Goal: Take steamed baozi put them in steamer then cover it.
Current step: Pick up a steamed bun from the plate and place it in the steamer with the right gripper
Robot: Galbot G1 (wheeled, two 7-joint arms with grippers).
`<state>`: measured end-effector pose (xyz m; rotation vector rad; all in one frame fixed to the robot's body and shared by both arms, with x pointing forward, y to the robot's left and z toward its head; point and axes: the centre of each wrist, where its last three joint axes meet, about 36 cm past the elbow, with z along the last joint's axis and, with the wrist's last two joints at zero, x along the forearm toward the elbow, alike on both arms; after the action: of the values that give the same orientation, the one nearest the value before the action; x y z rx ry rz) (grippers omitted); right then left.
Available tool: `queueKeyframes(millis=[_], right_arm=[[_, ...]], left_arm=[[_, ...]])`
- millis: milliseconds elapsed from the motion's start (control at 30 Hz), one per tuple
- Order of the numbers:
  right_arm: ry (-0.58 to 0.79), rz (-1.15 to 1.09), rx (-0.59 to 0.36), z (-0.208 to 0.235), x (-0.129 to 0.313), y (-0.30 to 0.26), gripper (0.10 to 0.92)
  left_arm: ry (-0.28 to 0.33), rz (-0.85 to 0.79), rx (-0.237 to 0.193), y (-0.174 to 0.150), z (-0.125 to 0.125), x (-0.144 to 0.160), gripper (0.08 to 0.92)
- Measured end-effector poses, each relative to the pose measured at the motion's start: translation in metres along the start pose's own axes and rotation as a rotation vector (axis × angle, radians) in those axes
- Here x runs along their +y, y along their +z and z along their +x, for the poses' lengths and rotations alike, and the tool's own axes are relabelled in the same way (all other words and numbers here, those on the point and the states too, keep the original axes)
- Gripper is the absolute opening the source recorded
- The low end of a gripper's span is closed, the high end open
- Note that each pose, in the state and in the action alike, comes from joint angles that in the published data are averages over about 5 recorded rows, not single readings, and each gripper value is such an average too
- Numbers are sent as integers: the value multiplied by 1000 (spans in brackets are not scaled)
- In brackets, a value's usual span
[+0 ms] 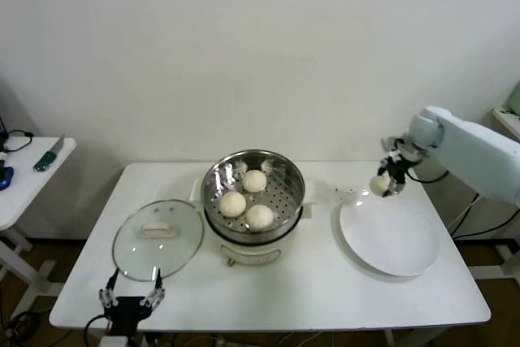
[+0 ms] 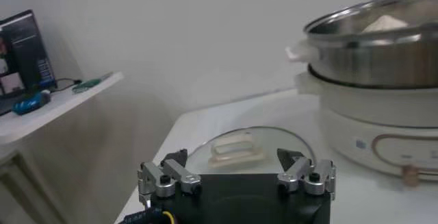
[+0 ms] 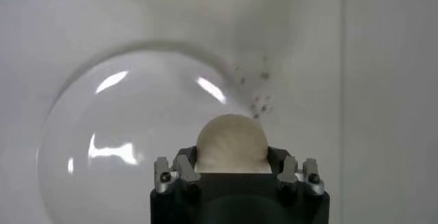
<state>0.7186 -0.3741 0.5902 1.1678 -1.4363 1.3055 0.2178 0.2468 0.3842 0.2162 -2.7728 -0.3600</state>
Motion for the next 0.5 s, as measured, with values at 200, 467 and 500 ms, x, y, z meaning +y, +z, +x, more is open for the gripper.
queueKeyframes(millis=[200, 467, 500], right_arm=[[36, 14, -79, 50, -29, -69, 679], [17, 42, -174, 81, -41, -171, 681], [11, 45, -181, 82, -41, -182, 682]], left_arm=[[25, 2, -5, -3, 3, -1, 823], [62, -6, -21, -6, 8, -4, 823], [65, -10, -24, -6, 8, -4, 823]])
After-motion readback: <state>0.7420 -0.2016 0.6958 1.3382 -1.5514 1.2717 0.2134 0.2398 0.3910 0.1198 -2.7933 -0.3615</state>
